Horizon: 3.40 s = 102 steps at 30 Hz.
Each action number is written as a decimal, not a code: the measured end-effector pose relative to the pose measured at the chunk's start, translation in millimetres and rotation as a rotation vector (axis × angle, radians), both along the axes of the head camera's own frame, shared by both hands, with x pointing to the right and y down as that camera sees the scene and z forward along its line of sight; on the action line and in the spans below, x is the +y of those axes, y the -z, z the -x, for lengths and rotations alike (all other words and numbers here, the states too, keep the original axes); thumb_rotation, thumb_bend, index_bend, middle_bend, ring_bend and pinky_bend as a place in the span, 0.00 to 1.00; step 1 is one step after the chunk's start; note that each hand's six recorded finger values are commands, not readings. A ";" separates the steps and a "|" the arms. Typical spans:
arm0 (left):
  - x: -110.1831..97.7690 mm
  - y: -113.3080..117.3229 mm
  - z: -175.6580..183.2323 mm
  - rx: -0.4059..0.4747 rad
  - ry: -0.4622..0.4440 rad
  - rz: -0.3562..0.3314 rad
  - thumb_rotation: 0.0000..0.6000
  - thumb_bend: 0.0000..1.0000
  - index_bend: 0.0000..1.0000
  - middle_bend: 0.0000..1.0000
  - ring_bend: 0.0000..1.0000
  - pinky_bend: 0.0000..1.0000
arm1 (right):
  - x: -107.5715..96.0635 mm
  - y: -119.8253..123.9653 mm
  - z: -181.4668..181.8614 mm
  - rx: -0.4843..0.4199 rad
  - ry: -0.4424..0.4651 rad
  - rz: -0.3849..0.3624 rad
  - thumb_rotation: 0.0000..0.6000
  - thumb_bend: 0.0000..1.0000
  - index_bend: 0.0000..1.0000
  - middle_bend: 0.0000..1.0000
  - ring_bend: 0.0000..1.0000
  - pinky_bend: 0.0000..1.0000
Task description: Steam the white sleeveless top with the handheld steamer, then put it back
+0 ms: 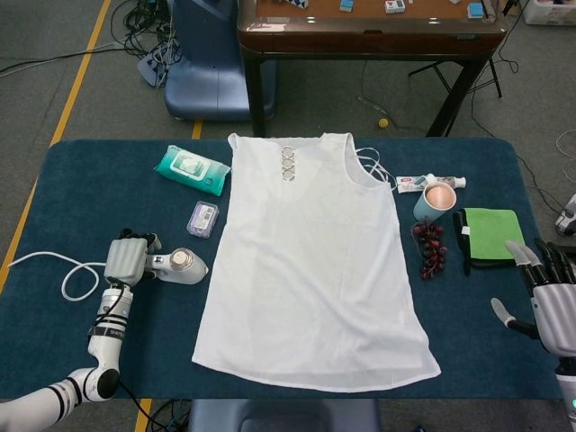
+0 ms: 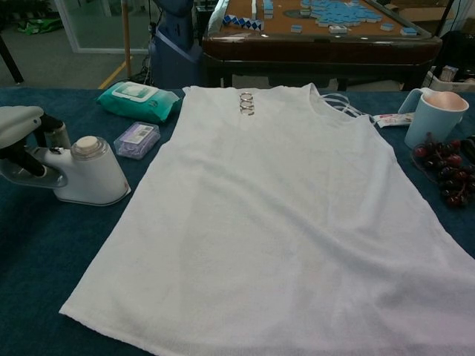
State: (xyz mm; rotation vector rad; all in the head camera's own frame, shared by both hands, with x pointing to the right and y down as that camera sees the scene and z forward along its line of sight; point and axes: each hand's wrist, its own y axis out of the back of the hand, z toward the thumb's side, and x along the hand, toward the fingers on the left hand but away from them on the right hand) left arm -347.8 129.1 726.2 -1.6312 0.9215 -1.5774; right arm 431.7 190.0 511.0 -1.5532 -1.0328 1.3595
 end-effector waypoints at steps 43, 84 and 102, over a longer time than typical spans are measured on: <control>-20.1 22.6 -2.5 0.388 0.118 -0.016 1.00 0.25 0.74 0.73 0.64 0.73 | 10.6 -38.3 46.6 -0.058 0.185 0.178 1.00 0.33 0.00 0.15 0.00 0.02; -1.7 51.3 -157.6 0.497 -0.148 0.045 1.00 0.25 0.74 0.73 0.64 0.73 | 77.5 -174.8 112.1 -0.259 0.409 0.673 1.00 0.72 0.00 0.14 0.00 0.02; 16.0 41.3 -184.6 0.507 -0.212 0.073 1.00 0.25 0.74 0.73 0.64 0.73 | 82.9 -181.8 108.4 -0.258 0.399 0.687 1.00 0.90 0.00 0.14 0.00 0.02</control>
